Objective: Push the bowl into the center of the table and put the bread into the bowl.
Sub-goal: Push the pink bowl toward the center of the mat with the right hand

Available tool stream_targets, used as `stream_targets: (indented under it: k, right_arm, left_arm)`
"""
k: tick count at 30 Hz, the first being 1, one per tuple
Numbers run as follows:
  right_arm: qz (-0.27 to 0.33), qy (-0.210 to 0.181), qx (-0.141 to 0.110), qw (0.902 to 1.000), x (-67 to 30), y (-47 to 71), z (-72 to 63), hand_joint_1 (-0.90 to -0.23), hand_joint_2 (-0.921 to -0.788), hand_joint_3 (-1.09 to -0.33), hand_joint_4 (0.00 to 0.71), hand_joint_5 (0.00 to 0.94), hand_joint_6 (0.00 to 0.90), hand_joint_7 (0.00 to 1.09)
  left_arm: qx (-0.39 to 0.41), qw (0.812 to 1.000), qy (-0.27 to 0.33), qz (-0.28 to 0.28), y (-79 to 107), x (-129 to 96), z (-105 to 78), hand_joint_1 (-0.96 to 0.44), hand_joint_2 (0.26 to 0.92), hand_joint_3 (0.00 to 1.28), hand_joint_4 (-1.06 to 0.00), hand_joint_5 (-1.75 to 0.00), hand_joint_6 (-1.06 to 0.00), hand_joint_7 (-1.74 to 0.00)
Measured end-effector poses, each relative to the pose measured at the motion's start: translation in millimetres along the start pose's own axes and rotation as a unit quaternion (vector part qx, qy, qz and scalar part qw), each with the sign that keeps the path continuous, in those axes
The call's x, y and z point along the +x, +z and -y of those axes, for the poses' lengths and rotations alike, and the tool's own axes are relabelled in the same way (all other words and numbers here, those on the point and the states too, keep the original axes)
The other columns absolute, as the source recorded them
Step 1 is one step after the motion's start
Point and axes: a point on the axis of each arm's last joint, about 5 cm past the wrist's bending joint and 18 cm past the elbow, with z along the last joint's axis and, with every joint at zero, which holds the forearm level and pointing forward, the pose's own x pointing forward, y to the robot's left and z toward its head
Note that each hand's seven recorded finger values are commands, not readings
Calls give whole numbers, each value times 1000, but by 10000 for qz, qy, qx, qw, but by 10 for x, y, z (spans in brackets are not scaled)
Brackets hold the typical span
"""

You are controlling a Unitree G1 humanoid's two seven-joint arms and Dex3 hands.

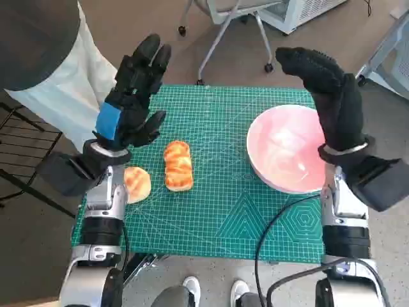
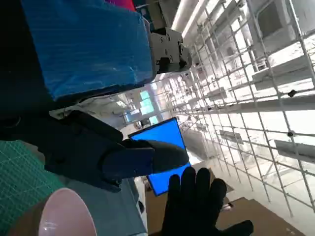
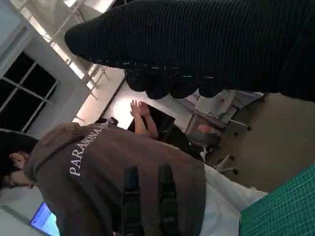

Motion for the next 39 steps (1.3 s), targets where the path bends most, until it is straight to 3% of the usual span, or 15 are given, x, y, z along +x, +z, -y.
stream_targets:
  k: [21,39]
  right_arm:
    - [19,11,-79,10000,1,20,19,-656,-921,-709,114,1,200,3]
    - [2,-35,-173,9998,-68,46,57,-657,-921,-700,118,3,209,10]
  left_arm:
    - [3,10000,-51,-85,9,3,-19,-736,921,443,-107,-6,1,-338]
    - [-82,9996,-236,-123,-18,8,19,-738,921,445,-105,-3,1,-332]
